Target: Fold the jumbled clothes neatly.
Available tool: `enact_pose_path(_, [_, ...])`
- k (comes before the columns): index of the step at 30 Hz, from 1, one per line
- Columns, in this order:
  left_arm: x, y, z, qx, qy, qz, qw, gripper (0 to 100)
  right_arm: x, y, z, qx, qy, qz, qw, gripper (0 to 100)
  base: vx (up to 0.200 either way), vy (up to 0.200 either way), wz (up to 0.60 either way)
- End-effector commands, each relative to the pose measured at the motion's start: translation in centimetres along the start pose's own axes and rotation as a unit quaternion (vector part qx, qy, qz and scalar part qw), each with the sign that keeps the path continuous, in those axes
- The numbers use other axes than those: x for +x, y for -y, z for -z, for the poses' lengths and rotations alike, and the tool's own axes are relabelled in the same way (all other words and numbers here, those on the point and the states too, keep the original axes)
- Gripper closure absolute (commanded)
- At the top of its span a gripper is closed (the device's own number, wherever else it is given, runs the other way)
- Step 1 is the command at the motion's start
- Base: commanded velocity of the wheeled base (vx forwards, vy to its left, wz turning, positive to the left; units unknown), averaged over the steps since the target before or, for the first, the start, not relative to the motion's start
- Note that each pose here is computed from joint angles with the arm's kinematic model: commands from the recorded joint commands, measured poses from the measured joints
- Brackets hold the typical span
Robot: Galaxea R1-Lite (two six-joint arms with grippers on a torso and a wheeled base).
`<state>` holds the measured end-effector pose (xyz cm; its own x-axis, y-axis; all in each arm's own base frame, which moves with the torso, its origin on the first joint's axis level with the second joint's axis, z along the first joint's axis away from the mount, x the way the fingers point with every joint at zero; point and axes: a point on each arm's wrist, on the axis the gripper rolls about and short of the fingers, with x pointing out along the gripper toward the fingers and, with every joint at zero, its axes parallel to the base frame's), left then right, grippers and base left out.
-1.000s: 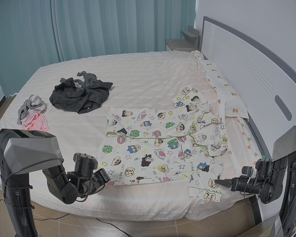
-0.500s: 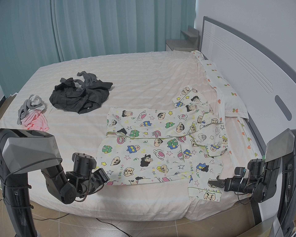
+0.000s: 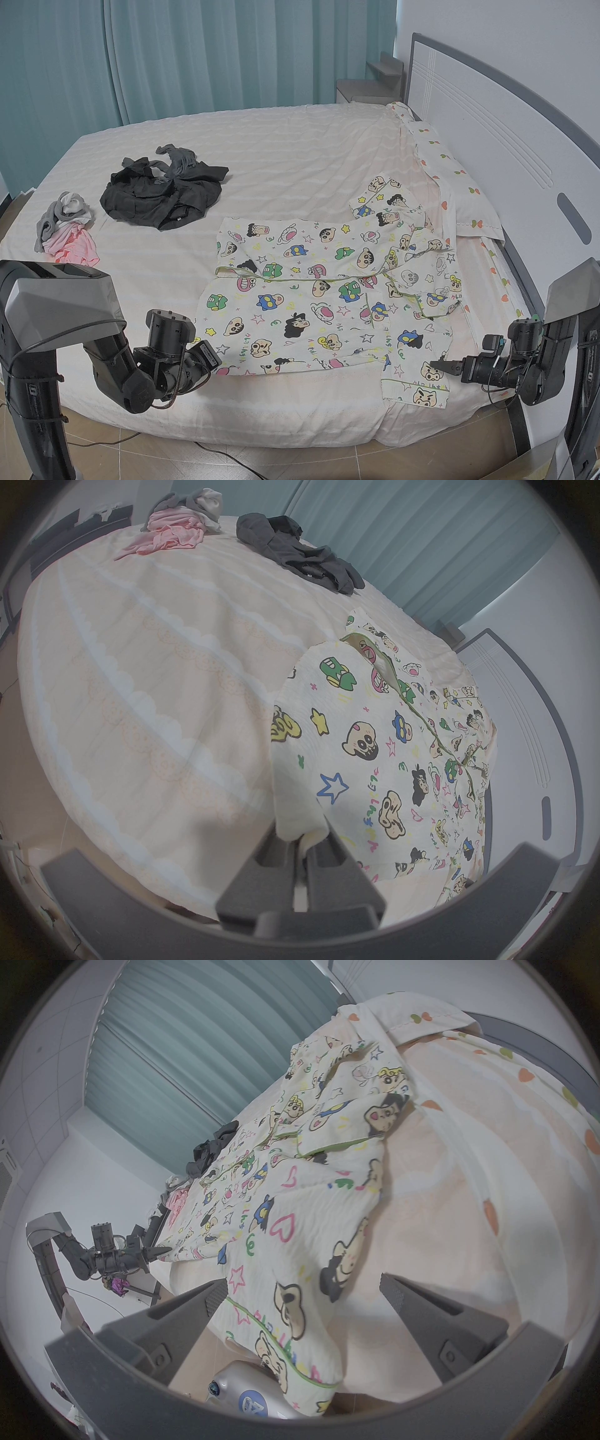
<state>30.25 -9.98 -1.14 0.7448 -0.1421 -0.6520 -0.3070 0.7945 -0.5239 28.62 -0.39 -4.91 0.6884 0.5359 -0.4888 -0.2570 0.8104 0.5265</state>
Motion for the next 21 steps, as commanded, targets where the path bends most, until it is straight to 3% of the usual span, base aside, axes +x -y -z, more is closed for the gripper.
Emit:
enact_pose_path(1, [0.0, 0.1, 0.0, 0.0, 0.001, 0.001, 1.0, 100, 0.1, 0.2, -0.1, 0.0, 0.001, 0.001, 1.0, 0, 0.0, 0.0, 0.0])
enact_pose_path(15, [-0.1, -0.1, 0.1, 0.0, -0.002, -0.002, 1.0, 100, 4.6, -2.6, 0.2, -0.04, -0.026, 0.002, 0.9988, 0, 0.0, 0.0, 0.0])
enact_pose_path(16, [-0.1, -0.2, 0.2, 0.0, -0.003, -0.002, 1.0, 100, 4.6, -2.6, 0.2, -0.04, -0.026, 0.003, 0.9988, 100, 0.0, 0.0, 0.0])
enact_pose_path(21, [-0.2, -0.3, 0.3, 0.001, -0.005, -0.006, 1.0, 100, 4.3, -2.2, -0.2, -0.035, -0.021, 0.014, 0.9991, 100, 0.0, 0.0, 0.0])
